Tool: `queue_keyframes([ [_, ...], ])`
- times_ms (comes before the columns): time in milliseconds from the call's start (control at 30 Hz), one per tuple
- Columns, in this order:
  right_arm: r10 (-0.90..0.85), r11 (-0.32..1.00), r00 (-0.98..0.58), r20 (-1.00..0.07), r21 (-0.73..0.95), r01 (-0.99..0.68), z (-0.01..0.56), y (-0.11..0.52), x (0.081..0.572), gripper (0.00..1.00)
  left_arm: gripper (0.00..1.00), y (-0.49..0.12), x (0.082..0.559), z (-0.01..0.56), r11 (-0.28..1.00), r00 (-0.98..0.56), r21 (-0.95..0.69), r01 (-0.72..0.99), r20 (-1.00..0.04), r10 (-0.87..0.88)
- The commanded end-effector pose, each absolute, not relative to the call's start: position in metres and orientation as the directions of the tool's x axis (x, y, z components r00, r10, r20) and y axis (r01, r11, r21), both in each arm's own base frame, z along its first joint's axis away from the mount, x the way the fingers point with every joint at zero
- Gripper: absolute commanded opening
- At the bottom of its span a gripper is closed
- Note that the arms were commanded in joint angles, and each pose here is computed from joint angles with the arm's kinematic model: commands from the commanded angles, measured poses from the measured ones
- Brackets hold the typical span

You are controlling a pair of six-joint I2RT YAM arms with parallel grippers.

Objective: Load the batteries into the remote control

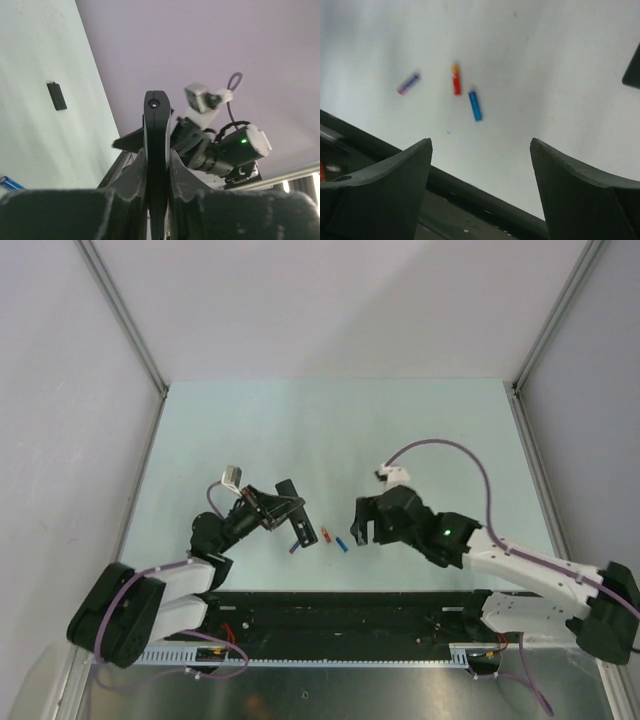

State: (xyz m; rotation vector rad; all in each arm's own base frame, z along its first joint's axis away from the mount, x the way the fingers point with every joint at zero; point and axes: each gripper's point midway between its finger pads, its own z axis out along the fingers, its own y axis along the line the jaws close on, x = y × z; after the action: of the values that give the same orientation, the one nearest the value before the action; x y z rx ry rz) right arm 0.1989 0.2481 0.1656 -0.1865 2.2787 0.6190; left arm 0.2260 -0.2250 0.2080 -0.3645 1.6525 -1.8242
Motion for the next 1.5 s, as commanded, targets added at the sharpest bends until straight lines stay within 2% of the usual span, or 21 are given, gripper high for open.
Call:
queue_keyframes([
  [0, -0.131, 0.913, -0.635, -0.761, 0.157, -0.377, 0.131, 0.245, 0.199, 0.84, 0.00, -0.221, 0.203, 0.202, 0.034, -0.771, -0.950, 0.311, -0.273, -0.575],
  [200, -0.152, 0.893, -0.645, -0.749, 0.176, -0.415, 0.104, 0.259, 0.199, 0.70, 0.00, -0.217, 0.187, 0.190, 0.066, -0.786, -0.949, 0.309, -0.294, -0.545],
  [267, -0.160, 0.871, -0.636, -0.755, 0.195, -0.451, 0.104, 0.270, 0.198, 0.59, 0.00, -0.215, 0.183, 0.191, 0.072, -0.780, -0.943, 0.325, -0.311, -0.543],
  [300, -0.170, 0.865, -0.636, -0.753, 0.195, -0.462, 0.101, 0.274, 0.198, 0.48, 0.00, -0.214, 0.183, 0.187, 0.079, -0.780, -0.945, 0.317, -0.307, -0.545],
  [333, -0.168, 0.853, -0.623, -0.764, 0.204, -0.480, 0.103, 0.281, 0.200, 0.42, 0.00, -0.213, 0.183, 0.186, 0.081, -0.778, -0.946, 0.315, -0.306, -0.548],
  [467, -0.194, 0.816, -0.596, -0.780, 0.208, -0.539, 0.098, 0.295, 0.200, 0.35, 0.00, -0.210, 0.179, 0.192, 0.071, -0.772, -0.938, 0.339, -0.321, -0.549],
  [533, -0.203, 0.809, -0.597, -0.776, 0.211, -0.548, 0.094, 0.300, 0.201, 0.37, 0.00, -0.209, 0.178, 0.196, 0.066, -0.767, -0.935, 0.349, -0.325, -0.553],
  [633, -0.228, 0.809, -0.607, -0.761, 0.200, -0.553, 0.085, 0.301, 0.202, 0.46, 0.00, -0.207, 0.172, 0.185, 0.068, -0.775, -0.942, 0.328, -0.310, -0.550],
  [867, -0.257, 0.808, -0.603, -0.755, 0.174, -0.563, 0.079, 0.303, 0.205, 0.54, 0.00, -0.203, 0.167, 0.179, 0.062, -0.776, -0.947, 0.316, -0.296, -0.557],
  [1100, -0.346, 0.794, -0.601, -0.721, 0.116, -0.596, 0.064, 0.309, 0.204, 0.54, 0.00, -0.202, 0.167, 0.178, 0.064, -0.769, -0.945, 0.321, -0.299, -0.565],
  [1467, -0.406, 0.787, -0.602, -0.687, 0.073, -0.613, 0.051, 0.319, 0.212, 0.47, 0.00, -0.202, 0.164, 0.176, 0.063, -0.774, -0.945, 0.320, -0.299, -0.558],
])
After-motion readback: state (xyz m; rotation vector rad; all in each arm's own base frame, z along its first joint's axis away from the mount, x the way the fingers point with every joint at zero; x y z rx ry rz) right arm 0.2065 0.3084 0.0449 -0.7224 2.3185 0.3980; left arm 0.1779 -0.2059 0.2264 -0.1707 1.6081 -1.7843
